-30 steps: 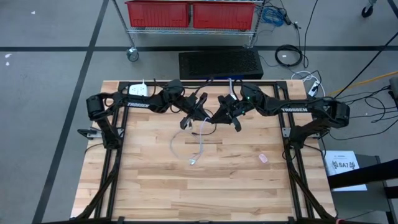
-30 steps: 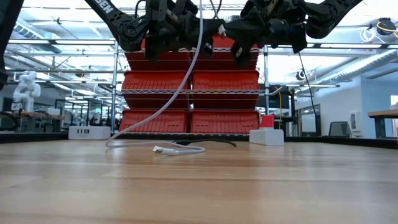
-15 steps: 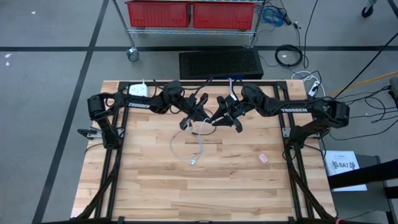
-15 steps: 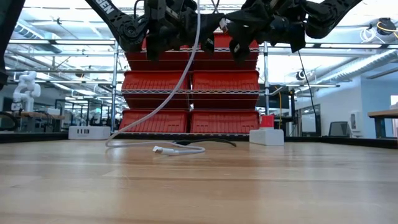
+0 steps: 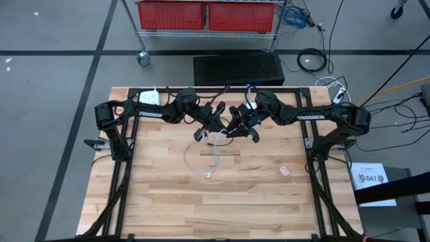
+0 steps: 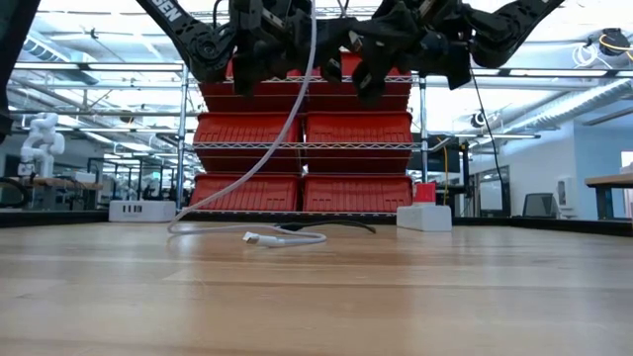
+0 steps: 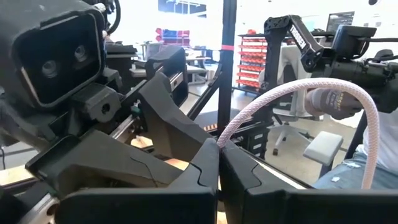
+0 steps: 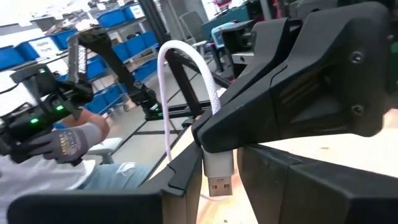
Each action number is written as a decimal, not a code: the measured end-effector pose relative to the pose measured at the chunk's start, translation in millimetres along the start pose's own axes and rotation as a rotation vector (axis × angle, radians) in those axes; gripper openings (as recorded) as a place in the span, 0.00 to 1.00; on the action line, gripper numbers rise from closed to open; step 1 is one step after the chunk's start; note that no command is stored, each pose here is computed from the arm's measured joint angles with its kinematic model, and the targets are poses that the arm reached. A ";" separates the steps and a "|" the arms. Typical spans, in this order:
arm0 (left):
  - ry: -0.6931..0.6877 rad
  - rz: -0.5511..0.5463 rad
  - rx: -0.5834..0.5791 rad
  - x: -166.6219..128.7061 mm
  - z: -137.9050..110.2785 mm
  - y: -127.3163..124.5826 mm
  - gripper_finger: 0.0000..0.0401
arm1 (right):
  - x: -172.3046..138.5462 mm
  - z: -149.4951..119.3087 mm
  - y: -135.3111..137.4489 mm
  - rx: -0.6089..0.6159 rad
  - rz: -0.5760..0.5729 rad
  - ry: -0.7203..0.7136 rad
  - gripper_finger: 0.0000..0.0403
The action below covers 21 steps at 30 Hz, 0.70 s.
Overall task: Insert USB
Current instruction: Insert the purple charger cable into the red charger adapter
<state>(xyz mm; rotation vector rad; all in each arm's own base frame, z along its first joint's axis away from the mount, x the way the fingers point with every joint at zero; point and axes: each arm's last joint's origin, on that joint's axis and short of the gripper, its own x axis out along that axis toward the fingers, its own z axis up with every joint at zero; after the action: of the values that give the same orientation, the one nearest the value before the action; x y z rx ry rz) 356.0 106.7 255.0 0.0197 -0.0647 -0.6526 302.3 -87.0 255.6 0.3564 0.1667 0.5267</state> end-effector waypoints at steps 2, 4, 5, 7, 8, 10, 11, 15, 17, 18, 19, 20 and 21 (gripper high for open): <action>0.000 -0.006 0.000 0.2 0.1 -0.3 0.01 | 1.3 1.0 -0.8 0.002 0.019 0.008 0.22; 0.001 -0.012 -0.002 0.0 -0.1 -0.4 0.01 | 1.2 1.3 -1.0 0.001 0.019 0.007 0.20; 0.001 -0.012 -0.009 -0.1 -0.1 -0.3 0.01 | 0.3 1.6 -1.7 0.000 0.020 0.008 0.17; 0.002 -0.024 -0.026 -0.3 -0.1 -0.5 0.01 | -1.1 1.9 -2.8 -0.004 0.017 0.006 0.11; 0.005 -0.026 -0.031 -0.5 -0.5 -0.4 0.01 | -2.0 2.2 -3.6 -0.006 0.014 0.005 0.08; 0.007 -0.024 -0.033 -1.3 -0.7 0.2 0.01 | -3.3 2.5 -4.7 -0.017 0.009 0.003 0.07; 0.008 -0.024 -0.036 -1.3 -0.9 0.2 0.01 | -3.5 2.6 -4.9 -0.020 0.008 0.002 0.07; 0.016 -0.022 -0.050 -1.3 -2.1 0.3 0.02 | -3.6 2.2 -5.2 -0.026 0.002 0.004 0.07; 0.018 -0.020 -0.053 -2.0 -2.2 0.7 0.02 | -3.6 2.3 -5.3 -0.029 -0.001 0.003 0.07; 0.018 -0.017 -0.054 -3.0 -2.1 1.4 0.02 | -3.7 2.3 -5.5 -0.034 -0.005 0.002 0.07; 0.018 -0.013 -0.064 -4.2 -2.0 2.2 0.02 | -3.8 2.3 -5.6 -0.039 -0.012 0.001 0.07; 0.018 -0.003 -0.079 -5.6 -2.0 3.3 0.02 | -4.5 2.6 -4.9 -0.042 -0.024 0.002 0.07; 0.016 0.011 -0.093 -7.4 -1.7 4.8 0.03 | -5.4 2.8 -4.1 -0.048 -0.040 0.006 0.07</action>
<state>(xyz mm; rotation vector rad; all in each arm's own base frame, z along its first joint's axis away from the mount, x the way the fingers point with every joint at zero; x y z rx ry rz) 353.2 115.0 253.1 -0.0648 -0.0194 -0.6434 300.3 -93.9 257.0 0.3043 0.1665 0.4914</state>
